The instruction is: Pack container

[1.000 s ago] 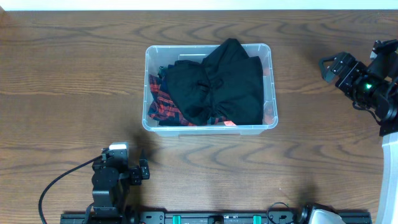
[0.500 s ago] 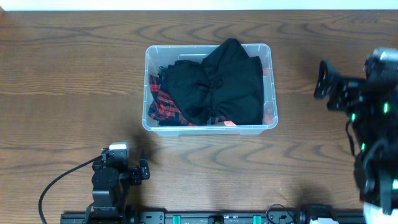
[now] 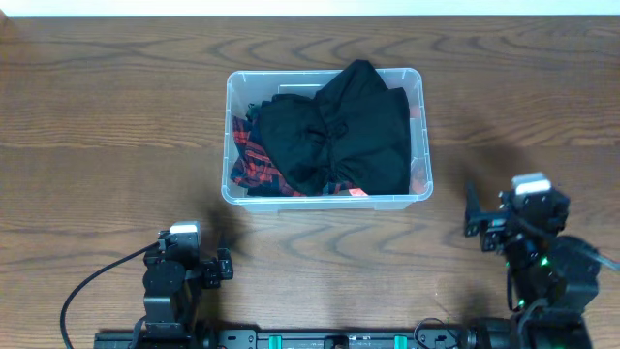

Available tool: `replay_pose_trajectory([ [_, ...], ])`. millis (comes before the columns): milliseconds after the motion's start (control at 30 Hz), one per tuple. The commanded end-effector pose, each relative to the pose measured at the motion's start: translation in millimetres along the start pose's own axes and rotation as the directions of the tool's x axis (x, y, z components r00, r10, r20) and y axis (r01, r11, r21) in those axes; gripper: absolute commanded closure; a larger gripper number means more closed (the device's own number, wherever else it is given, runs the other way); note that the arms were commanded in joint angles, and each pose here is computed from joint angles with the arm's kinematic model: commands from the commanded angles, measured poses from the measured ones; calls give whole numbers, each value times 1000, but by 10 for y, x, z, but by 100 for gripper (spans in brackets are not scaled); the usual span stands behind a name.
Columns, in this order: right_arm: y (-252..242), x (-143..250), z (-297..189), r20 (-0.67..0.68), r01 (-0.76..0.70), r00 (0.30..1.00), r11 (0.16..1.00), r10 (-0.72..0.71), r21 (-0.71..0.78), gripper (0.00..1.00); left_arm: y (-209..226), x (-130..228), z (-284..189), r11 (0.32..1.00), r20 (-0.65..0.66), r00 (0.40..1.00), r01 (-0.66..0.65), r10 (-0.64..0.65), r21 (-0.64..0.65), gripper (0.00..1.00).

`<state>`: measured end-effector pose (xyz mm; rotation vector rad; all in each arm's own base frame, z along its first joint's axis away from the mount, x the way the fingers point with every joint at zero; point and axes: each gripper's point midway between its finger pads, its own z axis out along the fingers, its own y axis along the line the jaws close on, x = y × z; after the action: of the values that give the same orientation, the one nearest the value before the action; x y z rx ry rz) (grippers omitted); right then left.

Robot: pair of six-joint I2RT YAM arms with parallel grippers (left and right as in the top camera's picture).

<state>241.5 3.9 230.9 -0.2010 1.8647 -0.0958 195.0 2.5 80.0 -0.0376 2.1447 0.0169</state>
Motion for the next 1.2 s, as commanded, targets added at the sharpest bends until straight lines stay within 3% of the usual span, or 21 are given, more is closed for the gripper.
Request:
replay_pose_trajectory([
  [0,94,193,-24,19,21,1000,1000,-20,-23,1,18,34,21,1000,-5,1000,-7,7,-9,2],
  [333,164,569,-36,86,-82,993,997,83,-15,1,18,34,21,1000,-5,1000,-6,6,-9,2],
  [733,232,970,158,4,-186,983,982,186,-24,1,18,34,21,1000,-5,1000,-6,6,-9,2],
  [1167,232,966,166,9,-199,980,980,199,-25,1,18,34,21,1000,-5,1000,-6,6,-9,2],
])
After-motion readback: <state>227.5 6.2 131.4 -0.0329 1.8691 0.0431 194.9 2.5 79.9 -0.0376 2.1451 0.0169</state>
